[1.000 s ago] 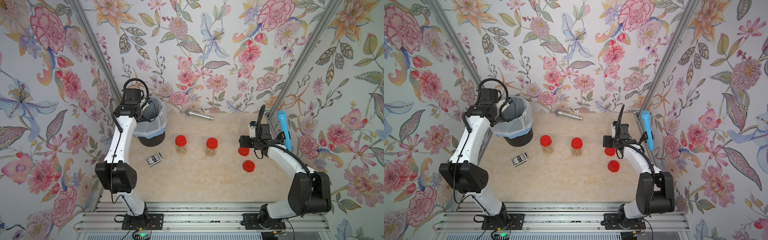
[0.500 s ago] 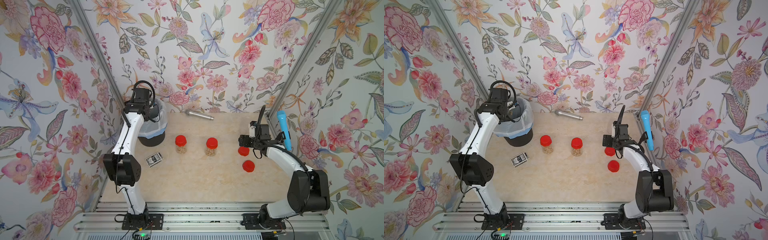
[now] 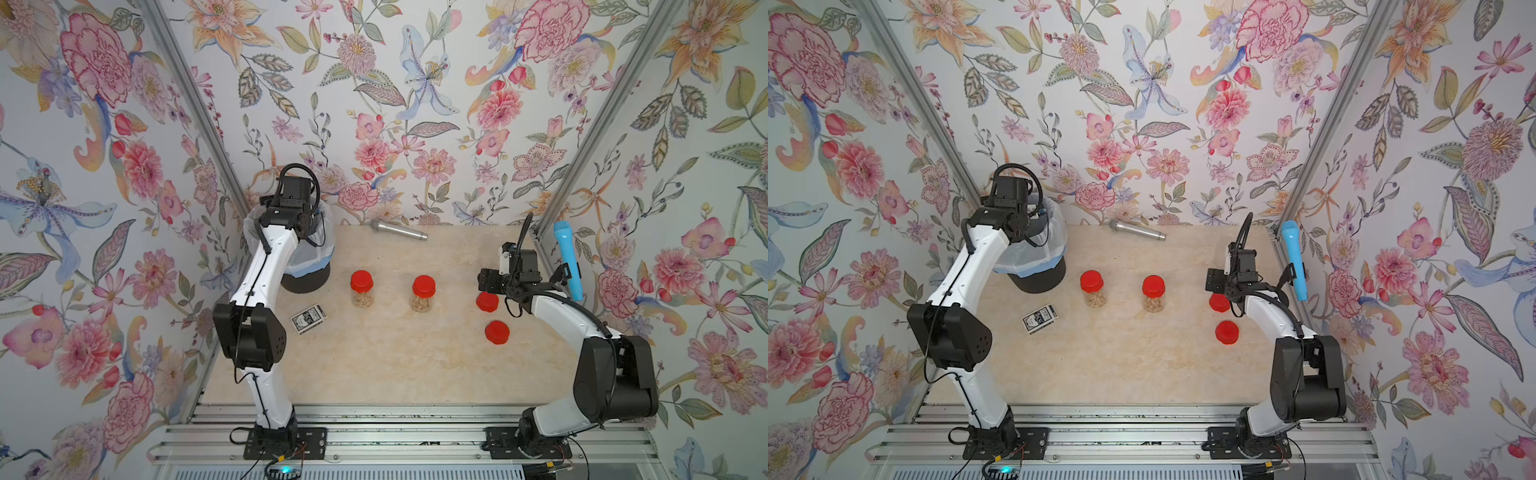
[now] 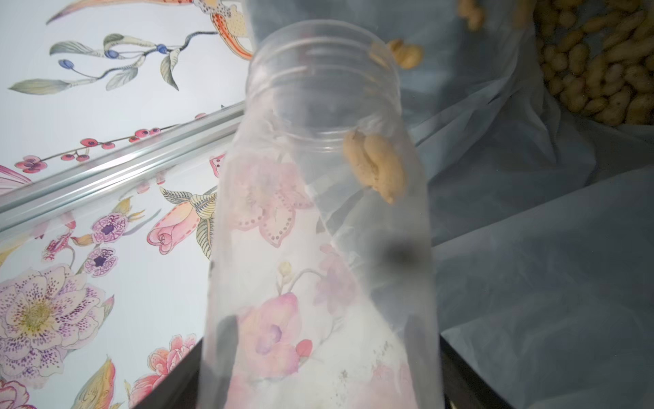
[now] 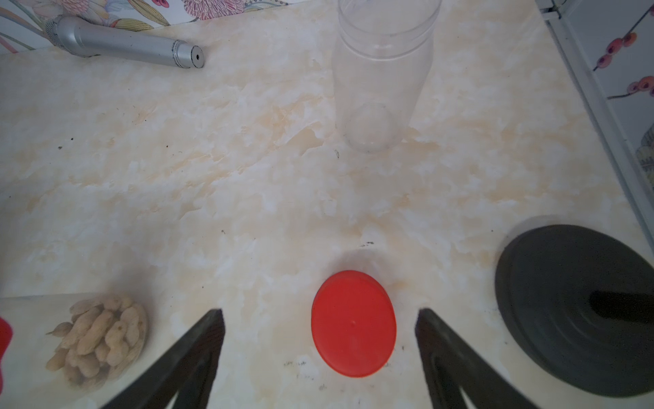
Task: Empty moldy peanuts from jars
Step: Pour the moldy peanuts from the jar into the trash bin.
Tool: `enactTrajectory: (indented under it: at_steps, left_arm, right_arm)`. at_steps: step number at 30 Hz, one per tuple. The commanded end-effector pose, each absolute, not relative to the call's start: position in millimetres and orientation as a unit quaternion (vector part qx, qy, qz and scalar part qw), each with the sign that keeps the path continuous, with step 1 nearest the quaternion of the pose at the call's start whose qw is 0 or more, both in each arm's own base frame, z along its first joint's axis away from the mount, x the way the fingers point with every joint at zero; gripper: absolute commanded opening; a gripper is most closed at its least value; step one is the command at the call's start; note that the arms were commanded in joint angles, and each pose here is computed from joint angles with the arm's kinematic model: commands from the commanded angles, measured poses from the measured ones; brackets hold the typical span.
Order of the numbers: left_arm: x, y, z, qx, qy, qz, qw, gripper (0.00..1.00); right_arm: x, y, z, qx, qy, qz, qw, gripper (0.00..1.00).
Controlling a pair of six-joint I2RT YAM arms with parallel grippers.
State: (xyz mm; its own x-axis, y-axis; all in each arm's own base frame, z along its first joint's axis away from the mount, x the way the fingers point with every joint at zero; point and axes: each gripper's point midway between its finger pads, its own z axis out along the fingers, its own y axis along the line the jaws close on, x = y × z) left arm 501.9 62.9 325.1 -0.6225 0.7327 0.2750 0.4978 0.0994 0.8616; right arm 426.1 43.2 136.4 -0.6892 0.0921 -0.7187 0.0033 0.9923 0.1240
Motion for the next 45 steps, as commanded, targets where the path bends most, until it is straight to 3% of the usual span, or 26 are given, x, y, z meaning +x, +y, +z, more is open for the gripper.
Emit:
enactTrajectory:
  at_steps: [1, 20, 23, 40, 45]
  left_arm:
    - [498, 62, 329, 0.432, 0.720, 0.535, 0.095, 0.18]
    - [482, 52, 340, 0.435, 0.712, 0.544, 0.091, 0.18]
    - [488, 42, 353, 0.436, 0.709, 0.538, 0.134, 0.19]
    - [490, 33, 355, 0.424, 0.737, 0.488, 0.197, 0.15]
    - [492, 25, 377, 0.393, 0.768, 0.405, 0.302, 0.15]
  right_arm:
    - [428, 37, 130, 0.042, 0.916, 0.050, 0.395, 0.88]
    - [428, 36, 132, 0.048, 0.913, 0.059, 0.400, 0.88]
    - [427, 35, 131, 0.050, 0.913, 0.058, 0.400, 0.88]
    - [429, 40, 126, 0.044, 0.915, 0.070, 0.394, 0.88]
    - [428, 40, 125, 0.041, 0.915, 0.071, 0.394, 0.88]
